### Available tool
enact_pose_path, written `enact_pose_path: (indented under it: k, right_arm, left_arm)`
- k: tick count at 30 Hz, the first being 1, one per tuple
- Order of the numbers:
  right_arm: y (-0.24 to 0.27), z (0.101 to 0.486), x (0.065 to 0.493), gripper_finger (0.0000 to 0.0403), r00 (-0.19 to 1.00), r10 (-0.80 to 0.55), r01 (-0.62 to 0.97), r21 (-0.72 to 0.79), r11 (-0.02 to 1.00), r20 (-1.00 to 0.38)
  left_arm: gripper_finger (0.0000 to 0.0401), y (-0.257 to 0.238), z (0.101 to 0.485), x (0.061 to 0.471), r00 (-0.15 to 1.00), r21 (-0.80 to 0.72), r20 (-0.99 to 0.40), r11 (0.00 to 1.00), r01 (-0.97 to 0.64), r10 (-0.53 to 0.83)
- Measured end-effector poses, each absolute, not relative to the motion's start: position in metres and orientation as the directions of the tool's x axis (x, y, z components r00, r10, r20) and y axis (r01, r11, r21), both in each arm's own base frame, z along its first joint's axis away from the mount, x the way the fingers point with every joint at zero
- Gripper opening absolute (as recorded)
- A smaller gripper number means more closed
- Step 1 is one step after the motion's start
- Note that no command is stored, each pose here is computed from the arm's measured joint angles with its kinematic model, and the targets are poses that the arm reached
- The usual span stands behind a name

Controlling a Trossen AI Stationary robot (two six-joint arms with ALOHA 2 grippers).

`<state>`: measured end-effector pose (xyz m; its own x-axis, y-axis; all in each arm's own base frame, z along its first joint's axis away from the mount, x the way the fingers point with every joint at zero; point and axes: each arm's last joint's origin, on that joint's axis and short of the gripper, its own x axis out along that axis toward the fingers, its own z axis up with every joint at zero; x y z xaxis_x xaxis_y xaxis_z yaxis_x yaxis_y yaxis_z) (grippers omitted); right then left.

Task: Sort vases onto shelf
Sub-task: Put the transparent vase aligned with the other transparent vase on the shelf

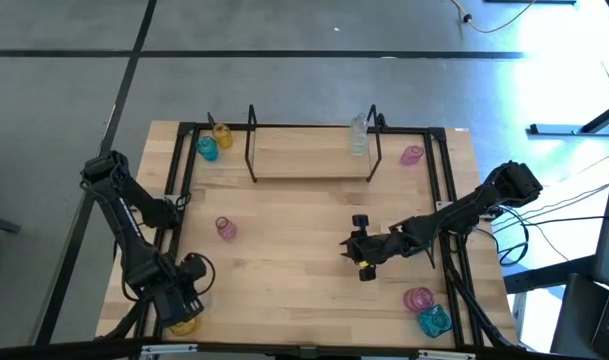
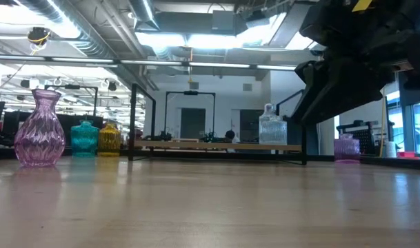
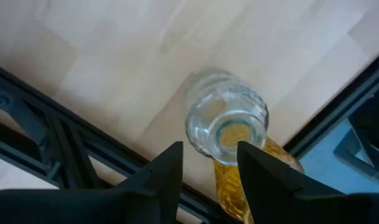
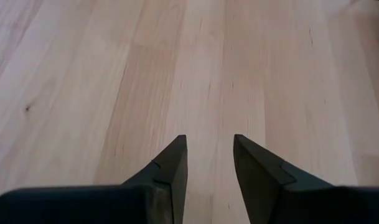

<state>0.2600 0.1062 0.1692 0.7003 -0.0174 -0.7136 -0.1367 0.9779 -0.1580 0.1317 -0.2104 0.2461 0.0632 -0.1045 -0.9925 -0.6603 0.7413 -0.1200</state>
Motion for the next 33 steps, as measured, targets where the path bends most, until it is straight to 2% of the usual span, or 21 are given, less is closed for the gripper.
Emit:
enact_pose_path:
  k: [18, 33]
  right_arm:
    - [0.106, 0.169, 0.26, 0.0115, 0.696, -0.019, -0.138, -0.16, 0.977, -0.718]
    - [0.106, 0.169, 0.26, 0.0115, 0.696, -0.019, -0.138, -0.16, 0.978, -0.718]
  left_arm:
    - [0.0144, -0.217, 0.232, 0.133, 0.011, -0.046, -0.999, 0.781, -0.623, -0.051]
    - [0.0144, -0.217, 0.229, 0.135, 0.036, -0.044, -0.999, 0.796, -0.603, -0.027]
